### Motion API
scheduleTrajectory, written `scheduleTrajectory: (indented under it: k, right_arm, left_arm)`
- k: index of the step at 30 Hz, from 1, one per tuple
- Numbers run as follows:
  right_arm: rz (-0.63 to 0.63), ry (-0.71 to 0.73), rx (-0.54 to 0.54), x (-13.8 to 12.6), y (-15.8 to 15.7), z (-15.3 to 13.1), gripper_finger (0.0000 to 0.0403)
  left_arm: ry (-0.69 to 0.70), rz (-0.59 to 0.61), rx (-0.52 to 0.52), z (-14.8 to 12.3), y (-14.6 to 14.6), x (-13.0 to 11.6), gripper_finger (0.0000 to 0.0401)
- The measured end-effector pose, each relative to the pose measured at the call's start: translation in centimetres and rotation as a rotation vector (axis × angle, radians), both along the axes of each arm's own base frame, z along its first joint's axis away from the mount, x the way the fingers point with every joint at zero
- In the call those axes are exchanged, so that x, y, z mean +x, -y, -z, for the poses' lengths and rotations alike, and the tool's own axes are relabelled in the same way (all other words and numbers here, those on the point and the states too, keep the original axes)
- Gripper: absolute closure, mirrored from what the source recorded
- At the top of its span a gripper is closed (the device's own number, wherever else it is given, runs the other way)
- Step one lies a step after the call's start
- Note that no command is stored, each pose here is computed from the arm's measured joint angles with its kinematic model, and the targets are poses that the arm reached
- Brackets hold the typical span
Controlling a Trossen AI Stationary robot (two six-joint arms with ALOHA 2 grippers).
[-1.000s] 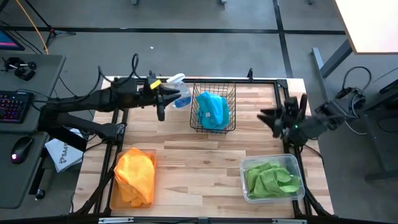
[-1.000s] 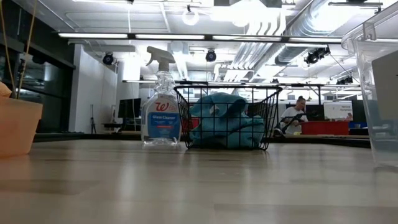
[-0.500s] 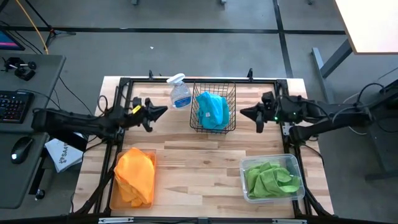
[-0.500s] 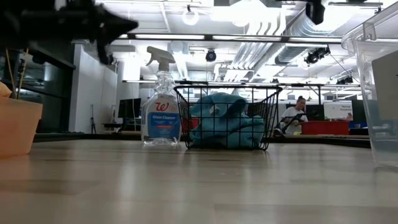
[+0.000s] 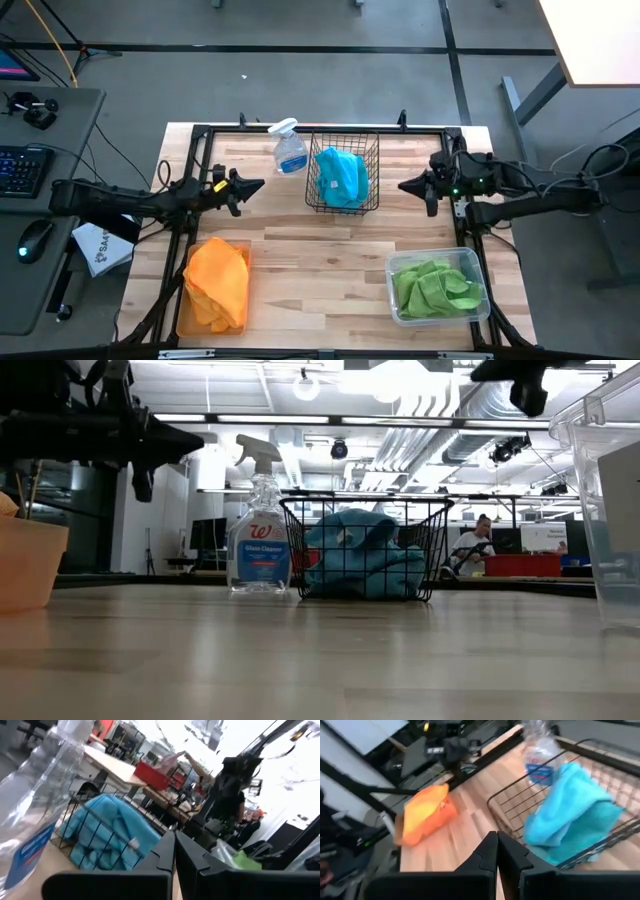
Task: Sort microfiber towel by color & place in baskets
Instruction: Return to Home Position
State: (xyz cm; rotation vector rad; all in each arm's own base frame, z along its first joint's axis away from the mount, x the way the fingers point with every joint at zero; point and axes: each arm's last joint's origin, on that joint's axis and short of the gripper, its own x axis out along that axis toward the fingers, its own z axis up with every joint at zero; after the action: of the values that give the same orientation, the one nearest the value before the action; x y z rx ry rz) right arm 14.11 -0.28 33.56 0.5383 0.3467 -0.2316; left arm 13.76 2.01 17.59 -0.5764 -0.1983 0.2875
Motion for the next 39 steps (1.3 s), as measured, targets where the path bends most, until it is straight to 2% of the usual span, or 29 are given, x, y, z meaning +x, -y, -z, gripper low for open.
scheduleTrajectory:
  k: [5, 10, 16, 23, 33, 39]
  right_arm:
    - [-0.085, 0.065, 0.009, -0.1, 0.0, 3.9, 0.0402]
    - [-0.07, 0.164, -0.042, -1.1, 1.1, 6.7, 0.0402]
    - [-0.115, 0.312, -0.068, -3.8, 1.0, 8.1, 0.0403]
    - [-0.158, 0.47, -0.049, -6.2, 0.2, 9.2, 0.0403]
    - [-0.162, 0.691, -0.035, -5.0, -0.1, 13.3, 0.0403]
    - [-0.167, 0.678, -0.055, -4.8, -0.1, 14.2, 0.0403]
  left_arm:
    - [-0.003, 0.001, 0.001, 0.0, 0.0, 0.0, 0.0401]
    - [-0.022, 0.002, 0.0, 0.2, 0.0, 0.0, 0.0401]
    - [-0.037, 0.002, -0.001, 0.3, 0.0, 0.0, 0.0401]
    - [-0.039, 0.002, -0.001, 0.4, 0.0, 0.0, 0.0401]
    - [-0.039, 0.002, -0.001, 0.4, 0.0, 0.0, 0.0401]
    - [-0.039, 0.002, -0.001, 0.4, 0.0, 0.0, 0.0401]
